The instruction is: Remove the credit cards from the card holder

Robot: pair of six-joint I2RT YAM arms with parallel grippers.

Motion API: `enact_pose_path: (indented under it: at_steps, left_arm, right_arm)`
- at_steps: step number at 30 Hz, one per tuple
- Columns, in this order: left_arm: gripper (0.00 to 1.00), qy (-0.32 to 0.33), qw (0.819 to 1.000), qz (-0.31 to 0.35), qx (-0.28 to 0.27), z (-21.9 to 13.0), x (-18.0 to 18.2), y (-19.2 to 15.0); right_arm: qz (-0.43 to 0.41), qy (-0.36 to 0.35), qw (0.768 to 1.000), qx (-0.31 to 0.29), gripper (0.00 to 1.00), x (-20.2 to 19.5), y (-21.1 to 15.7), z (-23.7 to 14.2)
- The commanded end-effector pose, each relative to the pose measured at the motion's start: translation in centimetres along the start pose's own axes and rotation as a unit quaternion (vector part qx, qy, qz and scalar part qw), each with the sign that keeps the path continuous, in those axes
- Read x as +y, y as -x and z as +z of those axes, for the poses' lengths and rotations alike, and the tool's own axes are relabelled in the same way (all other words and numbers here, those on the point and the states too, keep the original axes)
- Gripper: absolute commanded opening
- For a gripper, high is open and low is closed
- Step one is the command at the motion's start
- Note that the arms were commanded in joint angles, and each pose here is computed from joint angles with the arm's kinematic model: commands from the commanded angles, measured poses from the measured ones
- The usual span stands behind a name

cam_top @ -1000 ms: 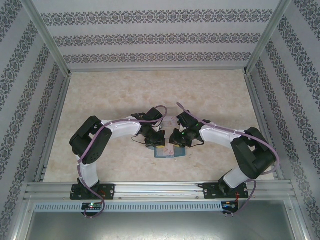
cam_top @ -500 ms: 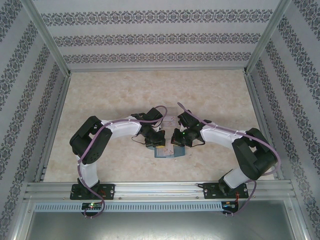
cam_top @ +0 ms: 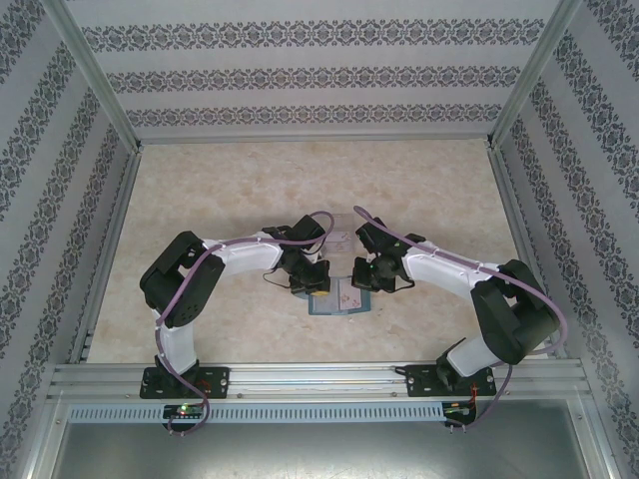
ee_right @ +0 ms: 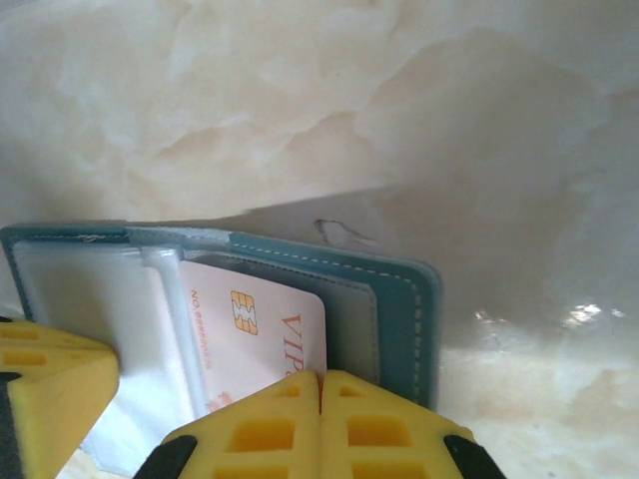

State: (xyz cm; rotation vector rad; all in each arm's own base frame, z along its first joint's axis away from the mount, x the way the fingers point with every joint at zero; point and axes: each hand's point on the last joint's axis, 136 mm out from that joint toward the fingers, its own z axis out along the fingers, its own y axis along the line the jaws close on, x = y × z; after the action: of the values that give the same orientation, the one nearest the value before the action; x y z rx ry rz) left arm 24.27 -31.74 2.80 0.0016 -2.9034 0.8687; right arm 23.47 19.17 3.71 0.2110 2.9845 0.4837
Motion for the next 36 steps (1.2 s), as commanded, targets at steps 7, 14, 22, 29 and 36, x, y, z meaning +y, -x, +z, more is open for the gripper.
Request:
enact_pose_path:
  at_steps: [7,14,22,29,36]
  left_arm:
    - [0.0,0.038,0.999,-0.01,0.024,1.0,1.7,-1.3]
    - [0.0,0.037,0.999,-0.009,0.024,1.0,1.7,-1.2]
    - [0.0,0.035,0.999,-0.009,0.025,1.0,1.6,-1.3]
    - [0.0,0.034,0.999,-0.007,0.023,0.9,1.5,-1.2]
    - [0.0,0.031,0.999,-0.004,0.023,0.8,1.1,-1.0]
  right_arm:
    - [-0.025,-0.03,0.999,-0.009,0.0,0.2,-0.2,-0.8]
    - [-0.005,0.024,1.0,0.002,0.07,2.3,-0.8,-0.7]
    - [0.007,0.069,0.997,0.026,0.14,3.7,-1.9,-1.2]
    - [0.01,0.068,0.997,0.034,0.14,3.6,-2.5,-1.1]
    - [0.007,0.059,0.998,0.029,0.11,3.3,-2.5,-1.4]
